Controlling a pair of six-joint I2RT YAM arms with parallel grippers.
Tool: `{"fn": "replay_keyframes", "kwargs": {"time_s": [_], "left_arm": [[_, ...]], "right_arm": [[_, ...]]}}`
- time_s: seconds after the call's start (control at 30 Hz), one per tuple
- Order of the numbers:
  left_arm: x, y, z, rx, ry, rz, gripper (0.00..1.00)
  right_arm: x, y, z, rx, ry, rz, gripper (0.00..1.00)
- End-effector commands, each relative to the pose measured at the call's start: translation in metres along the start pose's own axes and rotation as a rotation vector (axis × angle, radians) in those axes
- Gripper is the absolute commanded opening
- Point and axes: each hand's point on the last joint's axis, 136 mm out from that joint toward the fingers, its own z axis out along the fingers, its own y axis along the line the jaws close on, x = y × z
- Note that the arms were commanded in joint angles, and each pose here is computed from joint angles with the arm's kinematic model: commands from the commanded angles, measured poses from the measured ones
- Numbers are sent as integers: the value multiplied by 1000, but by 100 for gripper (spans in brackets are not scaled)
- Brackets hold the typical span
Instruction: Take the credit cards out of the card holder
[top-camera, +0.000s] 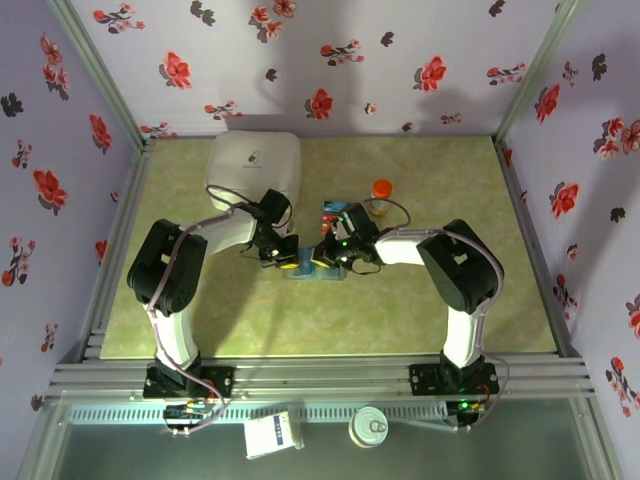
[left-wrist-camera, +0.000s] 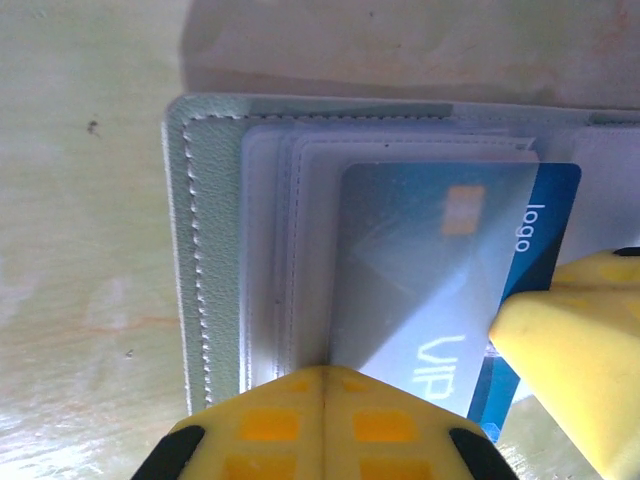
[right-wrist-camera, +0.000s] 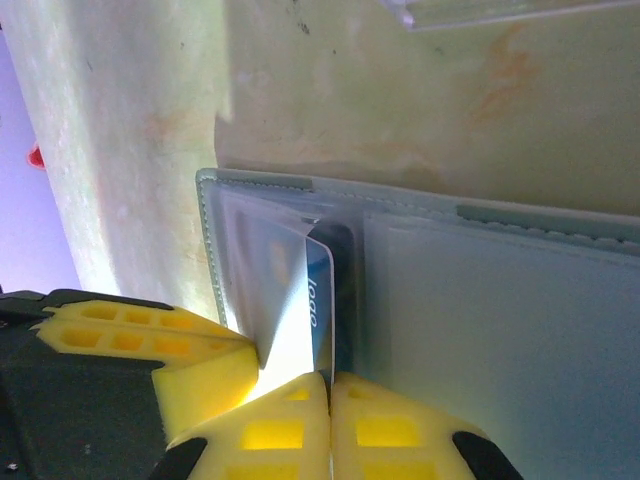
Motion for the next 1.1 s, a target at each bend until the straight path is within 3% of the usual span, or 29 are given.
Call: {"fn": "replay_keyframes", "kwargs": {"time_s": [0.0, 0.53, 1.07], "left_arm": [[11, 13, 8, -41, 34, -3, 0], [11, 14, 6, -42, 31, -8, 0], [0, -12, -24, 33, -48, 12, 0]], "right_arm": [[3, -18, -9, 55, -4, 31, 7], [4, -20, -21, 86, -10, 12, 8], [-2, -9, -78, 299, -1, -220, 0]]}}
